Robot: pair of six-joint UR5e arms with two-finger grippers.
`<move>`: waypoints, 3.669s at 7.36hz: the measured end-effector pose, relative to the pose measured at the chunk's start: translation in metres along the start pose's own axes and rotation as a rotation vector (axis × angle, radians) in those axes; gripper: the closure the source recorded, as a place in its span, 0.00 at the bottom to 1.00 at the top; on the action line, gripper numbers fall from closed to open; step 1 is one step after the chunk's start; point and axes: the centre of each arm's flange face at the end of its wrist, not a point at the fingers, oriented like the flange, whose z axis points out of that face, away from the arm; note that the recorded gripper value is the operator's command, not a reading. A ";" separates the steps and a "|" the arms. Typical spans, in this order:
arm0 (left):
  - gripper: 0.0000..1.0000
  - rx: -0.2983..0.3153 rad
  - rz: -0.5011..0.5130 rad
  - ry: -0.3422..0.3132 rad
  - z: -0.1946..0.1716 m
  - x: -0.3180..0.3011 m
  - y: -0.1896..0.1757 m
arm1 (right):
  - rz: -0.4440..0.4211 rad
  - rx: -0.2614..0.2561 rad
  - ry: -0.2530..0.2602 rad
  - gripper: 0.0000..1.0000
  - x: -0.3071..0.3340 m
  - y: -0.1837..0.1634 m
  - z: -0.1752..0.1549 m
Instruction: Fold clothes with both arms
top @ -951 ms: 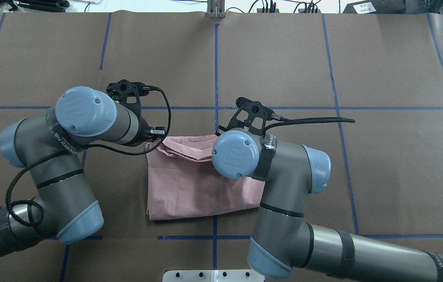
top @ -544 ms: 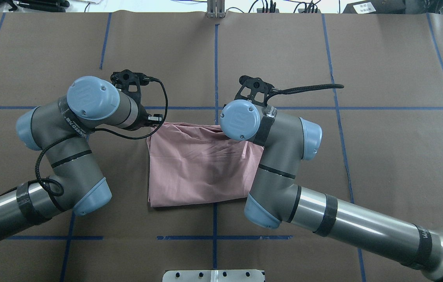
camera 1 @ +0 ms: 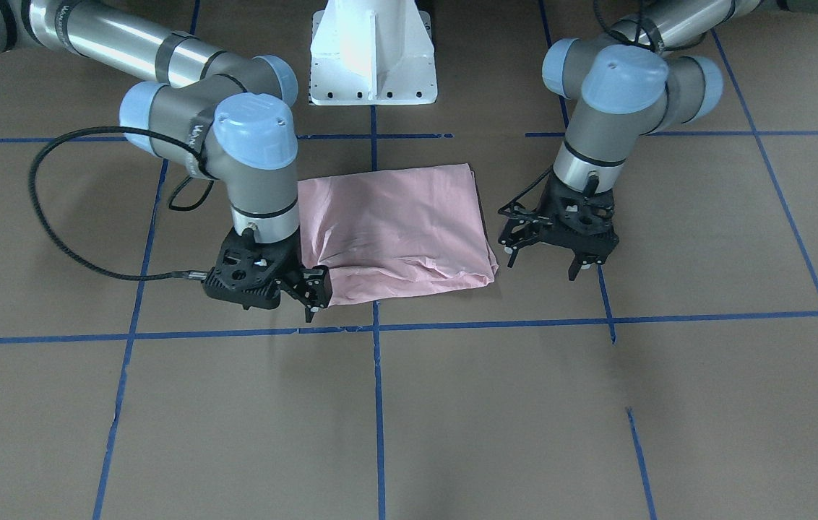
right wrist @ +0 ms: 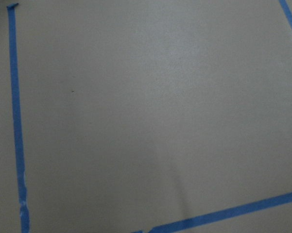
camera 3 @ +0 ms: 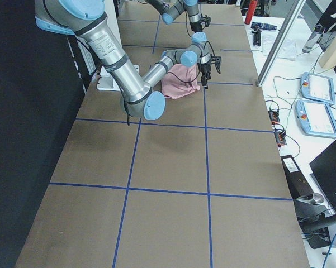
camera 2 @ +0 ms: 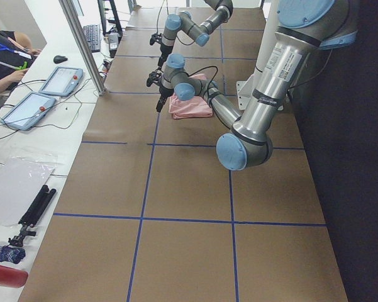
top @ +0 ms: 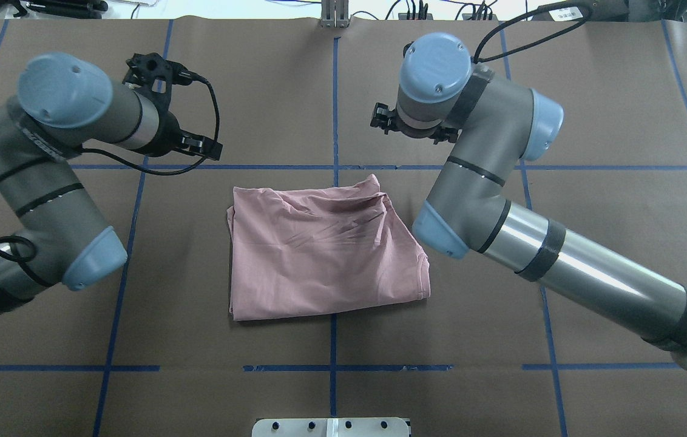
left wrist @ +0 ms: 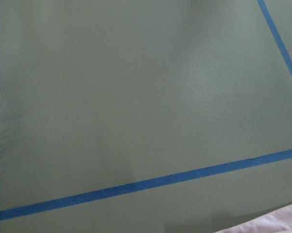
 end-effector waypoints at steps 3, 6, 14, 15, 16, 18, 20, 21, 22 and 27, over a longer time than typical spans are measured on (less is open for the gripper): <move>0.00 -0.022 0.248 -0.081 -0.080 -0.142 -0.018 | -0.246 -0.096 -0.007 0.00 0.162 -0.106 -0.059; 0.00 -0.091 0.329 -0.193 -0.155 -0.329 0.002 | -0.496 -0.188 0.074 0.00 0.408 -0.168 -0.094; 0.00 -0.234 -0.095 -0.034 -0.155 -0.509 0.190 | -0.242 -0.334 -0.028 0.00 0.685 -0.043 -0.050; 0.00 -0.232 -0.104 -0.039 -0.157 -0.513 0.194 | -0.233 -0.324 -0.030 0.00 0.687 -0.045 -0.054; 0.00 -0.225 -0.111 -0.054 -0.162 -0.518 0.196 | -0.231 -0.317 -0.030 0.00 0.689 -0.047 -0.056; 0.00 -0.230 -0.121 -0.072 -0.160 -0.528 0.200 | -0.234 -0.313 -0.028 0.00 0.689 -0.048 -0.058; 0.00 -0.236 -0.120 -0.077 -0.157 -0.531 0.199 | -0.233 -0.313 -0.023 0.00 0.691 -0.046 -0.058; 0.00 -0.238 -0.121 -0.078 -0.156 -0.532 0.200 | -0.232 -0.314 -0.021 0.00 0.692 -0.046 -0.057; 0.00 -0.239 -0.123 -0.078 -0.156 -0.532 0.201 | -0.232 -0.315 -0.020 0.00 0.692 -0.045 -0.057; 0.00 -0.237 -0.121 -0.079 -0.157 -0.532 0.199 | -0.236 -0.310 -0.021 0.00 0.689 -0.048 -0.059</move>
